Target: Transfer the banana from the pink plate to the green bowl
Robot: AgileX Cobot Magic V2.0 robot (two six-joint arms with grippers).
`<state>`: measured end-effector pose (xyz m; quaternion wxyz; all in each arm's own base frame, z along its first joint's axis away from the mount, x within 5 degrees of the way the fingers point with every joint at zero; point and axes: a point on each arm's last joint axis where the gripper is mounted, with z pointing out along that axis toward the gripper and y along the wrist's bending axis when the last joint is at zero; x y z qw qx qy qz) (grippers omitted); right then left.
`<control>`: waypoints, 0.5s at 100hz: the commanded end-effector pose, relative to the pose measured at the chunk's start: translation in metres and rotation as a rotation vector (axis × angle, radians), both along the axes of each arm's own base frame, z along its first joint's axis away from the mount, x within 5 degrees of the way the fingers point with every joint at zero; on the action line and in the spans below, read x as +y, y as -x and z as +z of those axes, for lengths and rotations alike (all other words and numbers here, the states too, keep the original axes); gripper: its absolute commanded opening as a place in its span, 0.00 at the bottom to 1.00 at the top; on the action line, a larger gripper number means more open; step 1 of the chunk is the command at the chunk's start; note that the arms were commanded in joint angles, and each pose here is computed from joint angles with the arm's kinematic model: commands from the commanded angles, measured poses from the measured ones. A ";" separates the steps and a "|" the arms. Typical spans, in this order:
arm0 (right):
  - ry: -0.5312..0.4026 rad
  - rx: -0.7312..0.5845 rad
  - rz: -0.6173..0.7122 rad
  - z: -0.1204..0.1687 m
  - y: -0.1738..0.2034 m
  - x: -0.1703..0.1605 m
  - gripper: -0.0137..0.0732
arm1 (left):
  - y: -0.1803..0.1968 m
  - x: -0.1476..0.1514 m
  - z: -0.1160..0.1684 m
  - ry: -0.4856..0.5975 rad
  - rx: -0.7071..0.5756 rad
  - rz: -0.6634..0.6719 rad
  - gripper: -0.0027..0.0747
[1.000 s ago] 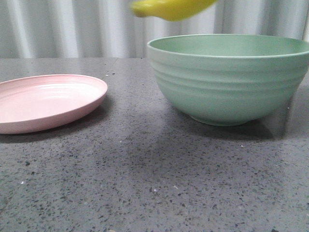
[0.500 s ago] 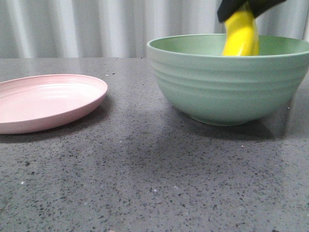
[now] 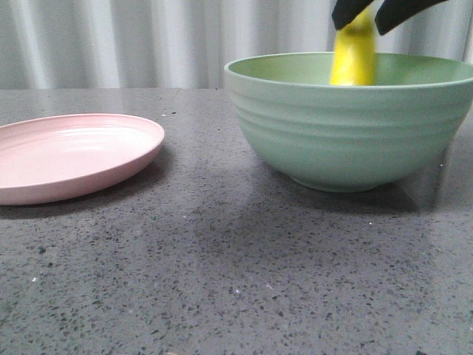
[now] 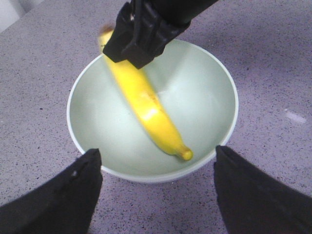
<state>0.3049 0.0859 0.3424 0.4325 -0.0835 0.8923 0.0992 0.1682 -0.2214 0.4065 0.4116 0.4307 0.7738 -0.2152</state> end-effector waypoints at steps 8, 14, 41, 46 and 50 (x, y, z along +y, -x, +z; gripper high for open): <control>-0.004 -0.197 -0.001 0.044 0.015 -0.007 0.52 | 0.004 0.004 0.025 0.115 -0.083 0.003 0.58; 0.020 -0.215 0.002 0.050 0.022 -0.010 0.50 | 0.004 0.004 0.026 0.120 -0.087 0.003 0.50; 0.043 -0.226 0.003 0.073 0.068 -0.023 0.08 | 0.012 0.013 0.032 0.150 -0.085 0.008 0.01; 0.038 -0.244 0.003 0.073 0.077 -0.026 0.08 | 0.014 0.016 0.035 0.164 -0.085 0.013 0.01; 0.035 -0.257 0.002 0.073 0.085 -0.028 0.08 | 0.017 0.019 0.038 0.174 -0.092 0.013 0.01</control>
